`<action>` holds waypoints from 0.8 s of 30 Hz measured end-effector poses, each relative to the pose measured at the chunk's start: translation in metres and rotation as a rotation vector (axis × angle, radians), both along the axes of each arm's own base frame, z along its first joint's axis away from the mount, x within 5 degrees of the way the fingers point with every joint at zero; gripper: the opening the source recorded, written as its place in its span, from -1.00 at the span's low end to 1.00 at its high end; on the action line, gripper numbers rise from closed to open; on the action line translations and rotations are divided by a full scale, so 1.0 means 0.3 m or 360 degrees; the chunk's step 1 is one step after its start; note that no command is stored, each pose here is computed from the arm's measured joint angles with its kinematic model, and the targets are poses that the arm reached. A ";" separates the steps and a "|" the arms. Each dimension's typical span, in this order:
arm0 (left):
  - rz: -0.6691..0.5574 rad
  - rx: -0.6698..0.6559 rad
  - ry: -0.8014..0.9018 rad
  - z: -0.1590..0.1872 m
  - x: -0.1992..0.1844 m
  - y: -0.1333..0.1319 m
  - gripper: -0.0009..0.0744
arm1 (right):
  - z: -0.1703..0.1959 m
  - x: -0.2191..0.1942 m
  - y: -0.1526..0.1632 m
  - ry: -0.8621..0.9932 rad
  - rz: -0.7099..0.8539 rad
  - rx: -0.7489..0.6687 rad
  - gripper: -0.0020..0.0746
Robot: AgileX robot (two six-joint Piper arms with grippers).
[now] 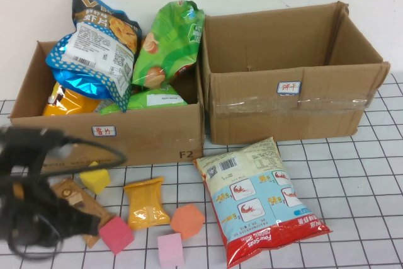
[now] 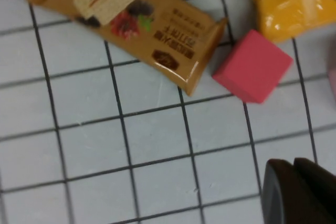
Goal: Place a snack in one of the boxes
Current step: Pick up the biscuit
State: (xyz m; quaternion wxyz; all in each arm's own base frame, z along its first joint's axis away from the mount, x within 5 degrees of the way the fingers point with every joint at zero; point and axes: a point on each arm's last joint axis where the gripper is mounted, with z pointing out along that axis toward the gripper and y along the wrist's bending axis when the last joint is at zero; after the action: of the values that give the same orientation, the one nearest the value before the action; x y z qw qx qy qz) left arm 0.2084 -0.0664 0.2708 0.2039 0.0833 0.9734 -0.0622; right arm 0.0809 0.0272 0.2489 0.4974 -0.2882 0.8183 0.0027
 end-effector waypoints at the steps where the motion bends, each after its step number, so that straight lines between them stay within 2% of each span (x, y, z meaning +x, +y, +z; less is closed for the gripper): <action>1: 0.0087 -0.0043 -0.0023 -0.028 -0.012 0.005 -0.98 | 0.000 0.000 0.000 0.0000 0.0000 0.0000 -0.95; 4: 0.0369 -0.0167 -0.0058 -0.107 -0.032 0.017 -0.96 | 0.000 0.000 0.000 0.0000 0.0000 0.0000 -0.95; 6: 0.0473 -0.0216 -0.0101 -0.137 -0.030 0.021 -0.83 | 0.000 0.000 0.000 0.0000 0.0000 0.0000 -0.95; 9: 0.0526 -0.0249 -0.0149 -0.157 -0.012 0.020 -0.33 | 0.000 0.000 0.000 0.0000 0.0000 0.0003 -0.95; 12: 0.0568 -0.0280 -0.0202 -0.173 0.019 0.014 0.40 | 0.000 0.000 0.000 0.0000 0.0000 0.0003 -0.95; 14: 0.0647 -0.0320 -0.0205 -0.193 0.042 0.009 0.67 | 0.000 0.000 0.001 0.0001 0.0000 0.0009 -0.95; 17: 0.0715 -0.0352 -0.0199 -0.232 0.075 0.000 0.81 | 0.001 0.000 0.002 0.0002 0.0000 0.0025 -0.95; 24: 0.0801 -0.0327 -0.0128 -0.342 0.135 -0.013 0.86 | 0.001 0.000 0.003 0.0003 0.0000 0.0031 -0.95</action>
State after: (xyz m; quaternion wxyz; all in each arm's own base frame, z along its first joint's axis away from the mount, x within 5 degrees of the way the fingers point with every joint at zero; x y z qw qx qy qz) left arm 0.2490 -0.0702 0.1683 0.2589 -0.1799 0.9432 -0.1047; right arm 0.0808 0.0281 0.2493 0.4994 -0.2834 0.8186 0.0111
